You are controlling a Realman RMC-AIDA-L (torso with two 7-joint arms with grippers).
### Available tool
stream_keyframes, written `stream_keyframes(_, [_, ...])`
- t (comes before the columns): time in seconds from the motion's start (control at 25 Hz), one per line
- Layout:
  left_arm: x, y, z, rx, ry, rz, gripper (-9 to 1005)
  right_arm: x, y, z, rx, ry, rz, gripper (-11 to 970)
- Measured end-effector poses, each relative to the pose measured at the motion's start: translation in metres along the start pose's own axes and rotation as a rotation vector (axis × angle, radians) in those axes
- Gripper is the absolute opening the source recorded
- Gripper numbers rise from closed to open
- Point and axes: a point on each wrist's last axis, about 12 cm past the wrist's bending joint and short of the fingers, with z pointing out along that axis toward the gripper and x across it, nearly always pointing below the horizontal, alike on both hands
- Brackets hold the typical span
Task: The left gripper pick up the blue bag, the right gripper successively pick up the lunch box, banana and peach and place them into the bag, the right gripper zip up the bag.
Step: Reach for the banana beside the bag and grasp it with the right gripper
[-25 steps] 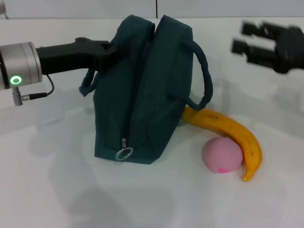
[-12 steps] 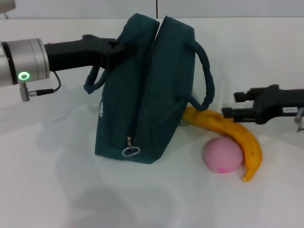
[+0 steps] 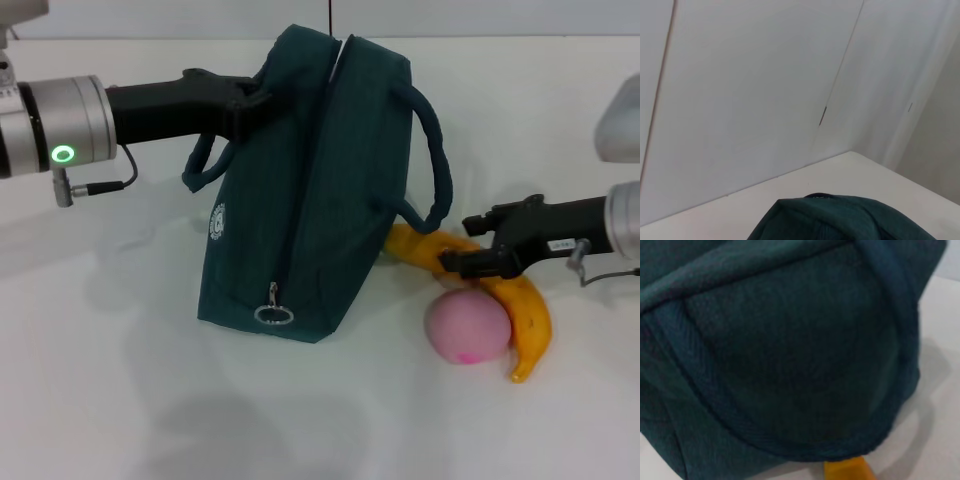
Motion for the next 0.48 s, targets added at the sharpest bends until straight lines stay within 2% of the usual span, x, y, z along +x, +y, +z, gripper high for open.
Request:
stream_keyframes(0.16, [0.000, 0.000, 0.000, -0.001, 0.000, 0.000, 37, -0.005, 0.004, 0.010, 0.002, 0.017, -0.039, 633])
stream_keyframes(0.48, [-0.003, 0.001, 0.001, 0.000, 0.000, 0.010, 37, -0.011, 0.002, 0.026, 0.019, 0.059, -0.061, 633])
